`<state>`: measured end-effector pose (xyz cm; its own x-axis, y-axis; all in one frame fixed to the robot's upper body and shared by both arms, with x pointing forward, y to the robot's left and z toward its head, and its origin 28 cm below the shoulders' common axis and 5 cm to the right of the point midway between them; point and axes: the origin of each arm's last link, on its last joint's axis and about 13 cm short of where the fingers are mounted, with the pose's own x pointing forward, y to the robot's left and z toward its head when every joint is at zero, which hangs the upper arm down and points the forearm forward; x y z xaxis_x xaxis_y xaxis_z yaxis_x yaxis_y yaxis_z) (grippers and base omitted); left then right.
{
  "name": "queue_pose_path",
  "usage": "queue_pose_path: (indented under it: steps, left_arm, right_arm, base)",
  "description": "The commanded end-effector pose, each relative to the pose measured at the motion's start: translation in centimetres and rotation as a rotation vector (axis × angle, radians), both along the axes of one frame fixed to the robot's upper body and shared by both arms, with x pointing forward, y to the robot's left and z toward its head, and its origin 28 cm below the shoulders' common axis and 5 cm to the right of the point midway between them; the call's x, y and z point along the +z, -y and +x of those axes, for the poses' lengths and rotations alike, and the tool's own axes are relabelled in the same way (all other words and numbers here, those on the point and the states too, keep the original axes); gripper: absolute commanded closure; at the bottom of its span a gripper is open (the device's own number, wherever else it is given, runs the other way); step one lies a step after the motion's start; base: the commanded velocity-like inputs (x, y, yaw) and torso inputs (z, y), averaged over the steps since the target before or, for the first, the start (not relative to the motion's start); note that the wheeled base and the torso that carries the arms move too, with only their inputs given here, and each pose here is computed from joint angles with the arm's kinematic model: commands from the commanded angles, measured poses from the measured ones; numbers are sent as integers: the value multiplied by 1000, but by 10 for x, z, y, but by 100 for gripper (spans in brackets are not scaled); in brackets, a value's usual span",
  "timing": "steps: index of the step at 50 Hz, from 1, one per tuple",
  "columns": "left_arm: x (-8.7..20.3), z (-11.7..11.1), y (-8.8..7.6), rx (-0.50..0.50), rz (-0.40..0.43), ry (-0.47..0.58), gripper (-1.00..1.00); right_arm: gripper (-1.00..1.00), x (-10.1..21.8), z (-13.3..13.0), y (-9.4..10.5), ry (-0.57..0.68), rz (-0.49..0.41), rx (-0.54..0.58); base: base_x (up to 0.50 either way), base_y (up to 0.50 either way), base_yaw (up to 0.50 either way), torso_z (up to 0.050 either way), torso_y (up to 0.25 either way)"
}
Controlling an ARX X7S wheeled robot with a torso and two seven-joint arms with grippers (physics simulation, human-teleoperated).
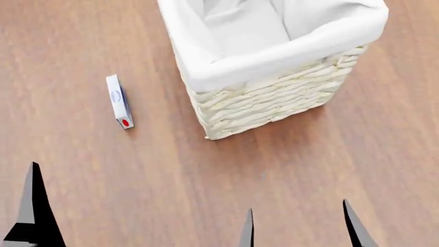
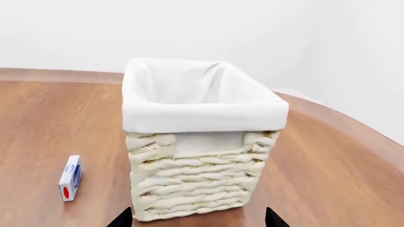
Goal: Pick up the alphabet soup and the cream cheese box, and put them in the basket.
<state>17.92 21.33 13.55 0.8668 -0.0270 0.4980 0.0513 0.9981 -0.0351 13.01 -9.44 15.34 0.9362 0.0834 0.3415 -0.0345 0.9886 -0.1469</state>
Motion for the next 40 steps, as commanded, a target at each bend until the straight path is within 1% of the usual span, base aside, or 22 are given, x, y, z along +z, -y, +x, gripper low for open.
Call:
queue_pose_path:
  steps: [1,6,7,8,14,18,19,20,26,28,29,31,32,35,36,37,40]
  left_arm:
    - [-3,2,1,-5,11,-10,-100]
    - [-3,3,1,-4,14,-11,-100]
    - [-3,2,1,-7,15,-10,-100]
    - [-3,2,1,-9,15,-10,-100]
    - [-1,4,0,-15,18,-7,-100]
    - [-3,4,0,-15,18,-10,-100]
    - [-2,4,0,-16,19,-11,-100]
    - [-2,4,0,-15,18,-10,-100]
    - [-3,6,1,-20,16,-13,-100]
    - [-3,6,1,-20,16,-13,-100]
    - [-3,6,1,-19,16,-13,-100]
    - [-4,5,1,-20,17,-14,-100]
    - [-4,5,1,-21,16,-15,-100]
    - [-4,5,1,-17,15,-17,-100]
    - [-4,5,1,-17,15,-17,-100]
    - [-4,5,1,-19,18,-16,-100]
    - [-4,5,1,-21,13,-19,-100]
  right_arm:
    - [-100,-2,-17,7,-107,-29,-41]
    - [-100,-2,-23,8,-150,-35,-41]
    - [-100,-2,-22,7,-175,-36,-42]
    - [-100,-1,-22,8,-170,-35,-45]
    - [-100,0,-25,7,-218,-15,-19]
    - [-100,-1,-27,8,-239,-23,-24]
    - [-100,-3,-28,10,-258,-21,-28]
    - [-100,-4,-29,11,-276,-36,-42]
    - [-100,-6,-34,14,-308,-23,-50]
    - [-100,-4,-35,13,-329,12,-23]
    - [-100,-4,-35,13,-335,-2,-39]
    - [-100,-5,-36,13,-366,19,-24]
    - [-100,-6,-36,13,-362,7,-27]
    - [-100,-7,-37,13,-386,17,-25]
    - [-100,-7,-37,13,-394,36,-11]
    - [-100,-8,-37,13,-400,18,-25]
    - [-100,-7,-38,12,-414,28,-19]
  base:
    - [0,0,0,0,0]
    - [0,0,0,0,0]
    - [0,0,0,0,0]
    - [0,0,0,0,0]
    - [0,0,0,0,0]
    - [0,0,0,0,0]
    - [0,0,0,0,0]
    - [0,0,0,0,0]
    - [0,0,0,0,0]
    - [0,0,0,0,0]
    - [0,0,0,0,0]
    - [0,0,0,0,0]
    - [0,0,0,0,0]
    - [0,0,0,0,0]
    - [0,0,0,0,0]
    - [0,0,0,0,0]
    - [0,0,0,0,0]
